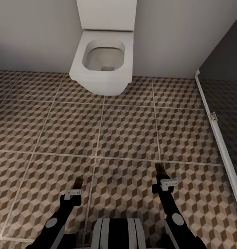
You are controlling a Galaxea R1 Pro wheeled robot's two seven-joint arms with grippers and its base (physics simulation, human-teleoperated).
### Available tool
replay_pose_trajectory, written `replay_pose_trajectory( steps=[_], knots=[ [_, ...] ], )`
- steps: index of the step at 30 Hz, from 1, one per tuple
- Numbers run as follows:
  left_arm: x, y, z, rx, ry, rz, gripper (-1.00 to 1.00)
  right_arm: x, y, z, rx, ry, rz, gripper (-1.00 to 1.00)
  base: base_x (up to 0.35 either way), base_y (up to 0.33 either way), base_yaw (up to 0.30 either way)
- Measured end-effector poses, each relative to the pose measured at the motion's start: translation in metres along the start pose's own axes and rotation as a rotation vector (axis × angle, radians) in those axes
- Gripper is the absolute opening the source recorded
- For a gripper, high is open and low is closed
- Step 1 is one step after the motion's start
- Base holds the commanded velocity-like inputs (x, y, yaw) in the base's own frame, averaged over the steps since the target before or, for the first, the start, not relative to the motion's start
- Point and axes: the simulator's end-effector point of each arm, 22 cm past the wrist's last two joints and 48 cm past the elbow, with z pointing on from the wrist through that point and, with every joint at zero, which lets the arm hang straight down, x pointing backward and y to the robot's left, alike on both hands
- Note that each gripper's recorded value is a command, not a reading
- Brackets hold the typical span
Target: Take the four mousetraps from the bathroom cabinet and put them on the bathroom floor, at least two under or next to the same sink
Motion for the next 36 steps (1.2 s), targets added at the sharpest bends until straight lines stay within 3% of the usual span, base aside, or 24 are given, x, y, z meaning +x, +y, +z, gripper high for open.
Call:
replay_pose_trajectory(
  steps=[14,32,36],
  knots=[
    [-0.03,-0.004,0.007,0.011,-0.065,-0.002,-1.0,0.037,0.005,0.002,-0.008,0.066,0.0,-1.0,0.0,0.0,0.0],
    [0.006,-0.003,0.019,0.011,-0.001,-0.004,-1.0,0.079,0.009,0.002,-0.015,0.139,-0.002,-1.0,0.0,0.0,0.0],
    [0.015,-0.003,0.021,0.011,0.017,-0.005,-1.0,0.083,0.01,0.003,-0.017,0.13,-0.001,-1.0,0.0,0.0,0.0]
  ],
)
